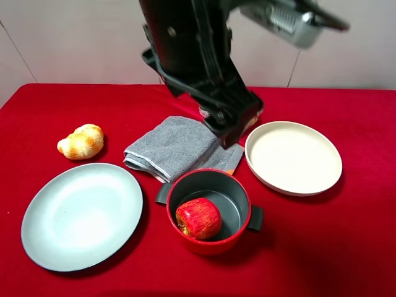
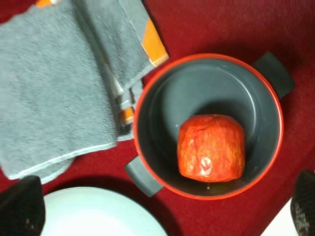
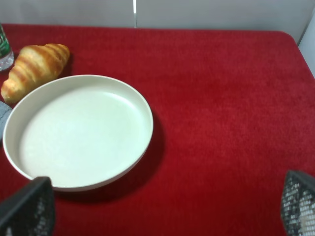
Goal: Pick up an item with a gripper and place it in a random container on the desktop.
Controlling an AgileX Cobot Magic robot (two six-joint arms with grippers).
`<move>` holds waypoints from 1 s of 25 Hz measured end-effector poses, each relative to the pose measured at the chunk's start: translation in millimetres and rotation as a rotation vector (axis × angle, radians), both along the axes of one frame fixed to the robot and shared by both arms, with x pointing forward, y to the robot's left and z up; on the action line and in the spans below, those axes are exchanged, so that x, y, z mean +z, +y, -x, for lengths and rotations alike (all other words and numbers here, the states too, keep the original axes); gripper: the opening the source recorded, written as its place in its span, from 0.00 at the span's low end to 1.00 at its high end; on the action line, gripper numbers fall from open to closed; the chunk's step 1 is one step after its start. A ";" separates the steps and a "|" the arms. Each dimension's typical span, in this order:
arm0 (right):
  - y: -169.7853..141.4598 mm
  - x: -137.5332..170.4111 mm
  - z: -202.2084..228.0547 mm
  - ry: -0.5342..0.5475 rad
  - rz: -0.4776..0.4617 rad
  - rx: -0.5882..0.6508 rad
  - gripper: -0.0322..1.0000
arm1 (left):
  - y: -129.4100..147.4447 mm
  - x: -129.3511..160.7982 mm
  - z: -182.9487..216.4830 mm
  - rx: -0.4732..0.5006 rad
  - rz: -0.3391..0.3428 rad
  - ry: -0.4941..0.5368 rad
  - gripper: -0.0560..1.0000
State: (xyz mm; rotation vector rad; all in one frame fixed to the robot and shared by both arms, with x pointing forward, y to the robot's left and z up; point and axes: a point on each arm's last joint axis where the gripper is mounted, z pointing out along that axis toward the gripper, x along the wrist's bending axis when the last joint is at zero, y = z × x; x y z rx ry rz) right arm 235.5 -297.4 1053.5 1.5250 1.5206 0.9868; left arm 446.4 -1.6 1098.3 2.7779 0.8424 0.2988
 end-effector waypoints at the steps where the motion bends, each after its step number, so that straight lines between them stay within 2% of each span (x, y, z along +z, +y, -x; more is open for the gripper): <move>1: 0.0 0.0 0.0 0.000 0.000 0.000 0.70 | 2.9 5.1 1.3 0.001 0.010 -0.009 0.99; 6: 0.0 0.0 0.0 0.000 0.000 0.000 0.70 | 28.6 17.3 5.9 0.029 0.025 -0.022 0.99; 10: 0.0 0.0 0.0 0.000 0.000 0.000 0.70 | 56.3 16.6 11.5 0.066 0.009 -0.015 0.99; 16: 0.0 0.0 0.0 0.000 0.000 0.000 0.70 | 110.9 16.1 34.9 0.117 0.002 -0.010 0.99; 25: 0.0 0.0 0.0 0.000 0.000 0.000 0.70 | 189.1 8.1 86.1 0.199 0.092 -0.067 0.99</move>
